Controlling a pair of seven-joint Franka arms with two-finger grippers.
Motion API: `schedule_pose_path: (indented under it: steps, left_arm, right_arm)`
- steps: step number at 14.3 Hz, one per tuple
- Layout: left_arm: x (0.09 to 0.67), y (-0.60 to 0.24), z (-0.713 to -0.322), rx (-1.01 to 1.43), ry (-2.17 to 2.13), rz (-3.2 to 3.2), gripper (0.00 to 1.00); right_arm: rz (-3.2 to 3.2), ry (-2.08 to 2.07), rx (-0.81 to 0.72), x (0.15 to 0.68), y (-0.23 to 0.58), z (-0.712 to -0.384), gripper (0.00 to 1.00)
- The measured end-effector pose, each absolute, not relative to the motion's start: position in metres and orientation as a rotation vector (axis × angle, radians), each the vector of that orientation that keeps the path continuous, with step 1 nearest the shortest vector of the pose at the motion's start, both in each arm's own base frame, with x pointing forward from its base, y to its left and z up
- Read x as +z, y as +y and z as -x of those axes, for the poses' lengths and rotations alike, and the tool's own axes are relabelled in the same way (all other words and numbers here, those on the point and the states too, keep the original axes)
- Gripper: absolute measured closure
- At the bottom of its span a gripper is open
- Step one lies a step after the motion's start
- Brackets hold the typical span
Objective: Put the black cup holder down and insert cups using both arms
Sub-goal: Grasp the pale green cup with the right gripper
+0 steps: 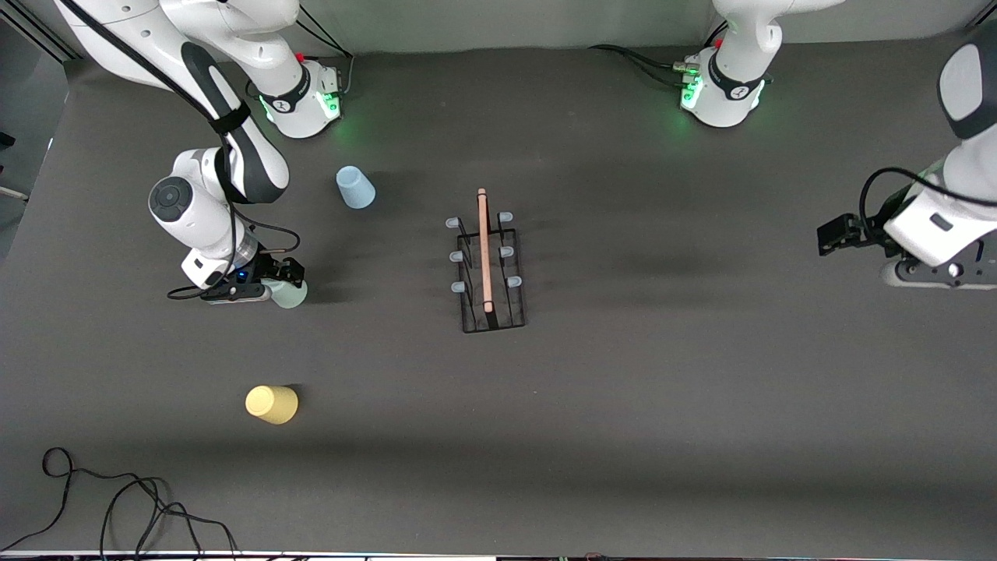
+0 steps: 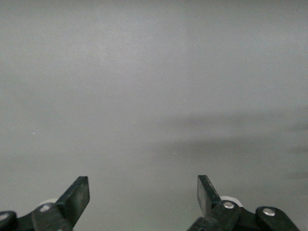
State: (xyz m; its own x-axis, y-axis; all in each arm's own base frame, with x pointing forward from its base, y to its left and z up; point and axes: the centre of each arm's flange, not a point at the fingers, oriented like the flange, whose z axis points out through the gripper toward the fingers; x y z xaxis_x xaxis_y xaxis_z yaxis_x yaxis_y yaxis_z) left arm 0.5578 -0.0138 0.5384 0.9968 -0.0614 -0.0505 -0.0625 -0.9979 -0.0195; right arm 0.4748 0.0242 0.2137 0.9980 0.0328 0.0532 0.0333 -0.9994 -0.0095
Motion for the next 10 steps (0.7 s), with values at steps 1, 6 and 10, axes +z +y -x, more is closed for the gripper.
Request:
schedule_pose_path:
  steps: [1,6,10]
  left_arm:
    - [0.544,-0.012,-0.558,0.076,0.104,3.118,0.0]
    - [0.553,-0.009,-0.568,0.123,0.103,3.122,0.0]
    - [0.548,-0.01,-0.571,0.139,0.108,3.122,0.0]
  right_arm:
    - [3.129,-0.052,-0.092,0.217,0.024,-0.478,0.33]
    - [3.126,-0.066,0.003,0.302,0.03,-0.505,0.33]
    - [3.117,-0.045,0.155,0.447,0.041,-0.517,0.33]
